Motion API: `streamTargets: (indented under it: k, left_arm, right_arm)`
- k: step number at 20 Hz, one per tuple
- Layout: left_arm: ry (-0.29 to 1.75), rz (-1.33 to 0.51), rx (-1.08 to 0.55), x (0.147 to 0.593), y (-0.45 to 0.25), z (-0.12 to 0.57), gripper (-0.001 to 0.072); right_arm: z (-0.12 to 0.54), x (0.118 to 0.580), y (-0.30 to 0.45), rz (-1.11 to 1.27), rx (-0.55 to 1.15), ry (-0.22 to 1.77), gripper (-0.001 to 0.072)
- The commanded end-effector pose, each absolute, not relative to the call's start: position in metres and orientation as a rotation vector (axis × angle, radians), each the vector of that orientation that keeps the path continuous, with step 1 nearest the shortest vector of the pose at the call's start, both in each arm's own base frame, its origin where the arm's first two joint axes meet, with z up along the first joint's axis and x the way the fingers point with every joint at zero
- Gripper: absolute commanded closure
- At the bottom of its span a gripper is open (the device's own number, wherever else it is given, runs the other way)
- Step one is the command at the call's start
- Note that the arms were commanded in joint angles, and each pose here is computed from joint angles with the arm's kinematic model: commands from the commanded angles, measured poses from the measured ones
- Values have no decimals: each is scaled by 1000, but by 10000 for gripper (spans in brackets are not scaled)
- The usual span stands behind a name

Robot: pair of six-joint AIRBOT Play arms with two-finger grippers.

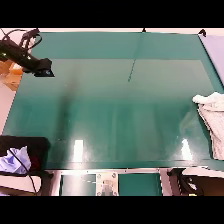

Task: Fold the shirts.

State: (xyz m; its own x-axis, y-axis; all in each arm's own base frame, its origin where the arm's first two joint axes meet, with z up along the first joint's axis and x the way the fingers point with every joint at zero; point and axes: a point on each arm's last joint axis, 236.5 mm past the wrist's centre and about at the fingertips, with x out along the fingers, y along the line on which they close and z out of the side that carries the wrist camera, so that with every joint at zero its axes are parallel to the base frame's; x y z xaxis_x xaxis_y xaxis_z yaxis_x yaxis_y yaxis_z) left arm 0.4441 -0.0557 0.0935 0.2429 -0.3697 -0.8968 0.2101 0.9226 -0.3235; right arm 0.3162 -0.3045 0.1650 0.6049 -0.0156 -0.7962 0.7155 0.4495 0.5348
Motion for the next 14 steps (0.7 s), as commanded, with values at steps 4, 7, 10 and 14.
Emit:
streamTargets:
  k: [4, 7, 10, 14]
  left_arm:
    - [1267, -399, -149, 443, -56, 94, 685]
    - [1274, -401, -148, 442, -56, 94, 685]
    - [1281, -403, -148, 440, -56, 93, 685]
    - [1282, -403, -148, 440, -56, 93, 685]
  right_arm:
    - [124, 201, -307, -946, 1039, 1180, 695]
    - [109, 170, -306, -1047, 1025, 1290, 585]
    - [87, 164, -295, -1031, 1062, 1366, 236]
    - [81, 164, -292, -1024, 1073, 1384, 239]
